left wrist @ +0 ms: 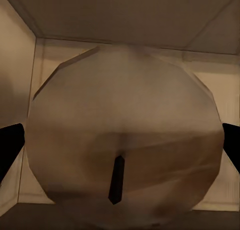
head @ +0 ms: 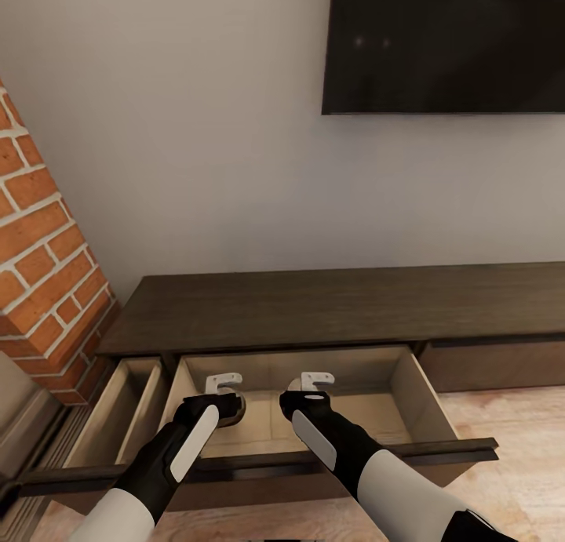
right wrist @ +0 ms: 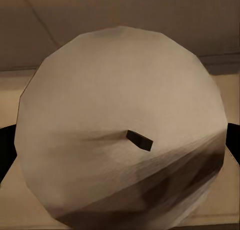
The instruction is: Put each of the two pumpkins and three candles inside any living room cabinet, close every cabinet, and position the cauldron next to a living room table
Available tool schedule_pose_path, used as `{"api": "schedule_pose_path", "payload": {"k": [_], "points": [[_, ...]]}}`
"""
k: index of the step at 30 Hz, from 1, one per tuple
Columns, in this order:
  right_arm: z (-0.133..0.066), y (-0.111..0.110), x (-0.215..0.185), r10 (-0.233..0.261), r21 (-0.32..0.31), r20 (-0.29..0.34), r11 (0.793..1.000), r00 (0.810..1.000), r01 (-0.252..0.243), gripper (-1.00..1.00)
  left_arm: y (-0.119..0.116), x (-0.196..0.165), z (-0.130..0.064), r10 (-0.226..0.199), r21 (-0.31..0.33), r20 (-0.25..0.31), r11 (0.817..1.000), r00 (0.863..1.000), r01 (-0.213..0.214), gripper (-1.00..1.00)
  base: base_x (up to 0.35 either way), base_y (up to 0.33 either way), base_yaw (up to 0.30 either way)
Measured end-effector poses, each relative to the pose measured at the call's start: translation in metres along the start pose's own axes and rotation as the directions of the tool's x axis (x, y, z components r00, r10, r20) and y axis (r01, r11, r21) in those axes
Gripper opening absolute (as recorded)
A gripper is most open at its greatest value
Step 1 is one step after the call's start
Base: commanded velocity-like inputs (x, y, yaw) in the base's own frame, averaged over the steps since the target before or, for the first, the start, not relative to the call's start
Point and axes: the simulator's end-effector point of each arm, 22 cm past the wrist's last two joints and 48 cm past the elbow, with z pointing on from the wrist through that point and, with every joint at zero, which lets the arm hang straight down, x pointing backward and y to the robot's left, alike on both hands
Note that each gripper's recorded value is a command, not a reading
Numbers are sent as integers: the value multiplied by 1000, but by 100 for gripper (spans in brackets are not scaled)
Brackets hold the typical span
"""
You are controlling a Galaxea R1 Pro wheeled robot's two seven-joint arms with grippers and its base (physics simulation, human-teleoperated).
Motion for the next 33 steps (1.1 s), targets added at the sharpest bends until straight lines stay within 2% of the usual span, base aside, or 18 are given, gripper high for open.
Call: {"api": "schedule_pose_path", "payload": {"k": [12,19,23,27,33], "points": [[-1,-1,6,-39,0,-71,999,997,39,-100,0,2,0,6,2,-11,1000,1000,-6,-100,14,0,0],[6,-2,19,-53,2,-90,999,995,53,-100,0,11,8,6,5,-15,1000,1000,-6,-100,0,0,0],[6,-2,19,-54,1,-92,999,994,54,-100,8,12,8,5,-31,-20,999,1000,-6,-100,0,0,0],[6,-2,19,-54,1,-91,999,994,54,-100,7,23,5,21,-51,-75,998,997,-25,-100,0,0,0],[9,-2,23,-53,0,-96,999,994,53,-100,4,25,5,24,-47,-83,998,996,-28,-100,0,0,0]]}}
